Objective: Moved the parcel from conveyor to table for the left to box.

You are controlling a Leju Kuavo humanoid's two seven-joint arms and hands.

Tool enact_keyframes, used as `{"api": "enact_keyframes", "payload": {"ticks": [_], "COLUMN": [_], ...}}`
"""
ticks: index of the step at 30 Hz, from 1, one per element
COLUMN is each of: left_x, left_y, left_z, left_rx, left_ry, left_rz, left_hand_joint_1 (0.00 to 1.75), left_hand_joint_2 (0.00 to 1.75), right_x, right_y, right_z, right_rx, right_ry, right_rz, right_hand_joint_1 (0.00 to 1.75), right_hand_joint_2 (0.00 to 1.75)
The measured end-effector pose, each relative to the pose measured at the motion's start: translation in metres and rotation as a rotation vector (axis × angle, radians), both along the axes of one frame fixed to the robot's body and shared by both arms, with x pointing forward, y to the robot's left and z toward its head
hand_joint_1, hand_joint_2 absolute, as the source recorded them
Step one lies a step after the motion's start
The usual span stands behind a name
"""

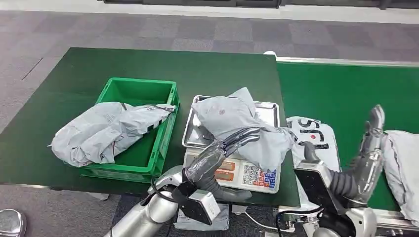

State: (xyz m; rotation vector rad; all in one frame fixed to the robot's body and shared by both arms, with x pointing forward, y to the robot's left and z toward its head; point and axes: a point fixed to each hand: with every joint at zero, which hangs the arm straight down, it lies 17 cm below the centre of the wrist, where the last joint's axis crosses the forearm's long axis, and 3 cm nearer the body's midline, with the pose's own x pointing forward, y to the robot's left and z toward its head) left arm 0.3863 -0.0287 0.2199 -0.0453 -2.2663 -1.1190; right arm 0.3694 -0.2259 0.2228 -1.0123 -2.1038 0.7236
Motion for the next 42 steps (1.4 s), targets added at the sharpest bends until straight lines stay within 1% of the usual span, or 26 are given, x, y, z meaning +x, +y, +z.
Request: {"api": "enact_keyframes", "payload": {"ticks": [5,7,10,12,17,20,22,28,32,37,42], "left_x": [0.004,0.01,0.02,0.027,0.042,0.05,0.057,0.088,0.102,0.111,0.117], "left_y": [-0.001,0.0,0.0,-0.002,-0.023,-0.04,-0.049,-0.054,-0.054,-0.053,-0.05], "left_z": [-0.003,-0.007,-0.012,-0.014,-0.021,-0.015,-0.009,-0.014,-0.02,-0.028,-0.044], "left_rx": [0.025,0.069,0.124,0.172,0.34,0.412,0.445,0.573,0.629,0.679,0.76], "left_ry": [-0.014,-0.034,-0.06,-0.086,-0.178,-0.234,-0.247,-0.25,-0.235,-0.213,-0.189], "left_rz": [0.028,0.073,0.116,0.153,0.217,0.233,0.241,0.292,0.307,0.31,0.314], "left_hand_joint_1": [0.0,0.0,0.0,0.0,0.0,0.0,0.0,0.0,0.0,0.0,0.0], "left_hand_joint_2": [1.75,1.75,1.75,1.75,1.75,1.75,1.75,1.75,1.75,1.75,1.75], "right_x": [-0.032,-0.041,-0.044,-0.043,-0.034,-0.027,-0.023,-0.018,-0.009,-0.001,0.005], "right_y": [-0.004,-0.005,-0.002,0.001,0.011,0.013,0.014,0.017,0.018,0.021,0.025], "right_z": [0.049,0.06,0.066,0.065,0.061,0.069,0.073,0.074,0.074,0.075,0.076], "right_rx": [0.08,0.114,0.123,0.115,0.093,0.098,0.1,0.105,0.104,0.099,0.102], "right_ry": [-0.179,-0.199,-0.202,-0.191,-0.144,-0.154,-0.158,-0.168,-0.162,-0.157,-0.157], "right_rz": [-0.003,0.011,0.023,0.026,0.043,0.049,0.054,0.075,0.079,0.092,0.107], "right_hand_joint_1": [0.0,0.0,0.0,0.0,0.0,0.0,0.0,0.0,0.0,0.0,0.0], "right_hand_joint_2": [1.75,1.75,1.75,1.75,1.75,1.75,1.75,1.75,1.75,1.75,1.75]}}
